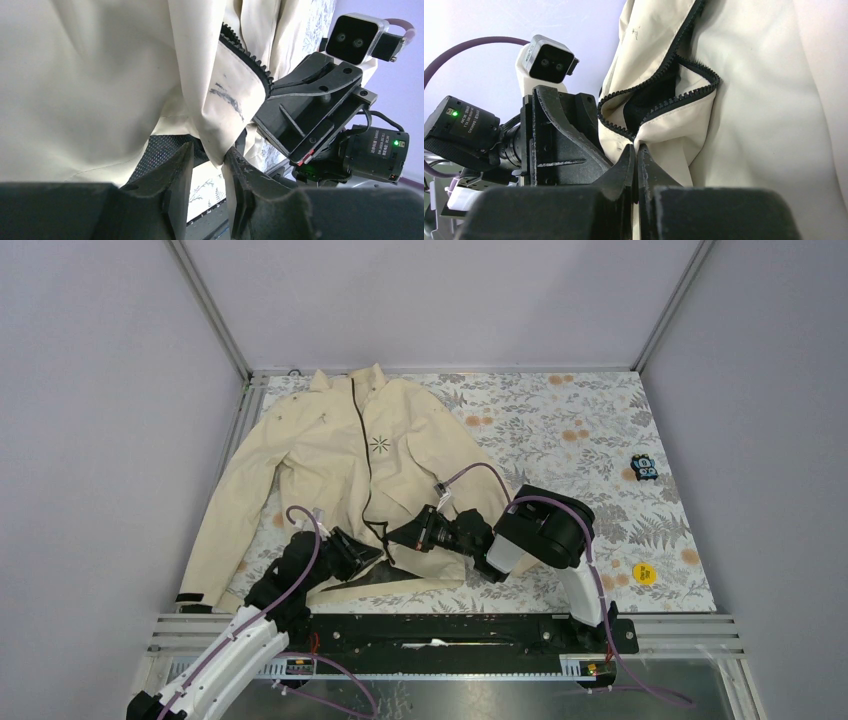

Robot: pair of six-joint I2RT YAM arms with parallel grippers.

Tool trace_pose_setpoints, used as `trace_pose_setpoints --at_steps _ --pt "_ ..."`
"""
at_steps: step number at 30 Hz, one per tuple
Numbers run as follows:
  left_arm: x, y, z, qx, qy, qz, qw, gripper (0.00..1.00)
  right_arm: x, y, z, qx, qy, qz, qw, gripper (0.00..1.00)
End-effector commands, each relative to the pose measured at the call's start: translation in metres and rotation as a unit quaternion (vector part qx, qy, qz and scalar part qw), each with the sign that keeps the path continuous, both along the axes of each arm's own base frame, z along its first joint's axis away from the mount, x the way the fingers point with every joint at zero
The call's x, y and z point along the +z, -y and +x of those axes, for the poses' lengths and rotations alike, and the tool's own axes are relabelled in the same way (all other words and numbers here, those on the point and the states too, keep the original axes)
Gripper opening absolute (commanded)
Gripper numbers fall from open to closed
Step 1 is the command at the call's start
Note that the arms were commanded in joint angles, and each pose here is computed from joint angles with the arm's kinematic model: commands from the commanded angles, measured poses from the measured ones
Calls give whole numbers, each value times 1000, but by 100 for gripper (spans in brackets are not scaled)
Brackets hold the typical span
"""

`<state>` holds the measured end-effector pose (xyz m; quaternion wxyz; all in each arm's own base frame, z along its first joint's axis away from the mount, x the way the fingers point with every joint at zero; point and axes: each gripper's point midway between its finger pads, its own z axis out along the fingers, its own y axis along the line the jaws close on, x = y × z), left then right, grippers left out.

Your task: Zip up the jacket

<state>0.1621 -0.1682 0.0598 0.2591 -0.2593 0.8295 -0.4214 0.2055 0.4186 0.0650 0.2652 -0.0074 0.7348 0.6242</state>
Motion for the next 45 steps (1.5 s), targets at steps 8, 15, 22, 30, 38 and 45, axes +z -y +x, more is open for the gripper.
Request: trace_pose_setpoints --at_steps 8,15,22,30,38,45 --pt "-11 -6 -5 -15 -19 46 999 0 44 -8 5 -9 60 68 996 0" --pt "-33 -12 -27 -46 -108 107 987 0 32 -6 6 -22 50 57 997 0" --pt "-40 -20 -27 -34 -120 137 983 0 12 13 -4 -31 65 -15 997 21" --pt "-36 -14 -28 -43 -100 112 988 0 -7 32 -20 38 118 -182 975 55" --pt "-37 -12 -31 -55 -104 113 987 0 42 46 -37 153 361 -236 889 77" --pt "-32 -9 -30 -61 -96 106 988 0 55 44 -96 284 650 -164 685 99"
